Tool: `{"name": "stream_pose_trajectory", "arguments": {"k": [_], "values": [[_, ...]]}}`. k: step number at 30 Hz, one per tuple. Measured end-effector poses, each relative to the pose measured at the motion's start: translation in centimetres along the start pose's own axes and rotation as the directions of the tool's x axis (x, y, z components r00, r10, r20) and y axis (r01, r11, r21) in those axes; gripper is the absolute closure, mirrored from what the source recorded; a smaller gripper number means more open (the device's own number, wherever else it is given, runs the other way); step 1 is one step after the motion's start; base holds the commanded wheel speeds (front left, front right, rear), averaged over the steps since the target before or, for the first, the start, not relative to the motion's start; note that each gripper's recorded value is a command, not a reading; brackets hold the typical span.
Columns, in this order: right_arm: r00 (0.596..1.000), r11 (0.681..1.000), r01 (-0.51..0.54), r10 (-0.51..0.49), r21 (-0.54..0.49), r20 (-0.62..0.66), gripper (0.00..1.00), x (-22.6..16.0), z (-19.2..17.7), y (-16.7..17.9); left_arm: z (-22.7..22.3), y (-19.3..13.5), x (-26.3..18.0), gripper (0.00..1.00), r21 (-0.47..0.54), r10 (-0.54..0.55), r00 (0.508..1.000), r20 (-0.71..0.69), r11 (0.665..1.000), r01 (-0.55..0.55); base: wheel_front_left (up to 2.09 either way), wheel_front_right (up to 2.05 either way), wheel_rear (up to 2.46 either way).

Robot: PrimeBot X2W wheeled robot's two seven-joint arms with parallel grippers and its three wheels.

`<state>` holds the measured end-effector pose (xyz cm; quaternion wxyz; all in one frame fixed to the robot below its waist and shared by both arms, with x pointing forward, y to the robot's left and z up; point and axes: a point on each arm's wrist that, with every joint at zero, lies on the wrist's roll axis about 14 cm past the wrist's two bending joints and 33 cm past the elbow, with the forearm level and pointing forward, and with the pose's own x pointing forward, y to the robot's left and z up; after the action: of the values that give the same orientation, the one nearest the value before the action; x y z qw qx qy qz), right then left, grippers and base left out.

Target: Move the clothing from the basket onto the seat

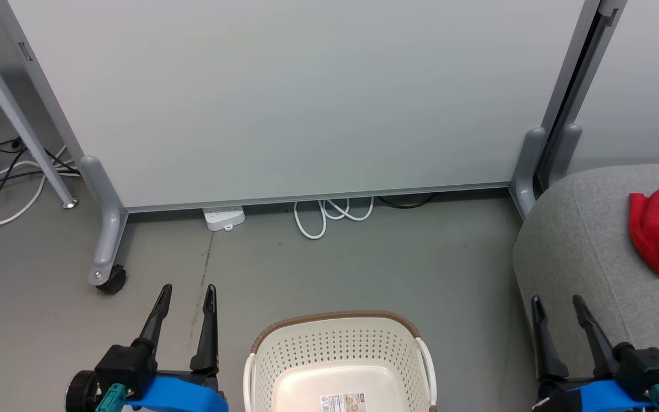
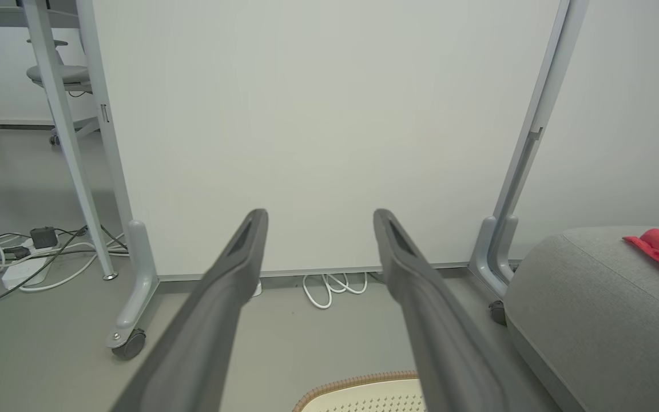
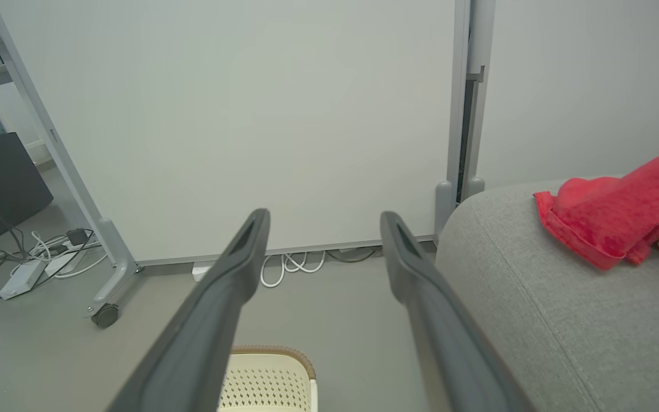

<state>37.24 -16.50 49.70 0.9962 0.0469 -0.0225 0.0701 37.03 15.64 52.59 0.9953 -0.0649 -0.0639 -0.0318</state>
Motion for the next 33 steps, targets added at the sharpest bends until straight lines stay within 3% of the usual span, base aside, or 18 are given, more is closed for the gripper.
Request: {"name": "stream_pose_trajectory", "arguments": {"k": [2,3,8,17,33], "values": [[1.000,1.000,-0.002,0.002,0.000,-0.001,0.00,0.0,0.0,0.1,0.0,-0.1,0.0,0.00,-0.002,-0.003,1.000,-0.001,1.000,0.003,0.00,0.00,0.00],[1.000,1.000,-0.002,0.002,0.000,-0.001,1.00,0.0,0.0,0.1,0.0,-0.1,0.0,1.00,-0.002,-0.003,1.000,-0.001,1.000,0.003,0.00,0.00,0.00],[0.999,1.000,0.012,-0.011,0.019,-0.053,1.00,-0.6,-1.6,-0.1,-2.0,0.2,-0.9,1.00,-0.018,0.010,0.998,-0.065,1.000,-0.011,0.00,0.00,0.00],[0.995,0.980,0.079,-0.065,0.182,-0.082,1.00,-0.7,-2.0,-1.1,-2.5,1.2,-0.9,1.00,-0.182,0.056,0.992,-0.109,0.980,-0.076,0.00,0.00,0.00],[0.988,0.887,0.149,-0.117,0.437,-0.100,1.00,-0.5,-1.9,-2.0,-3.0,2.8,-0.8,1.00,-0.426,0.107,0.982,-0.158,0.890,-0.165,0.00,0.00,0.00]]}}
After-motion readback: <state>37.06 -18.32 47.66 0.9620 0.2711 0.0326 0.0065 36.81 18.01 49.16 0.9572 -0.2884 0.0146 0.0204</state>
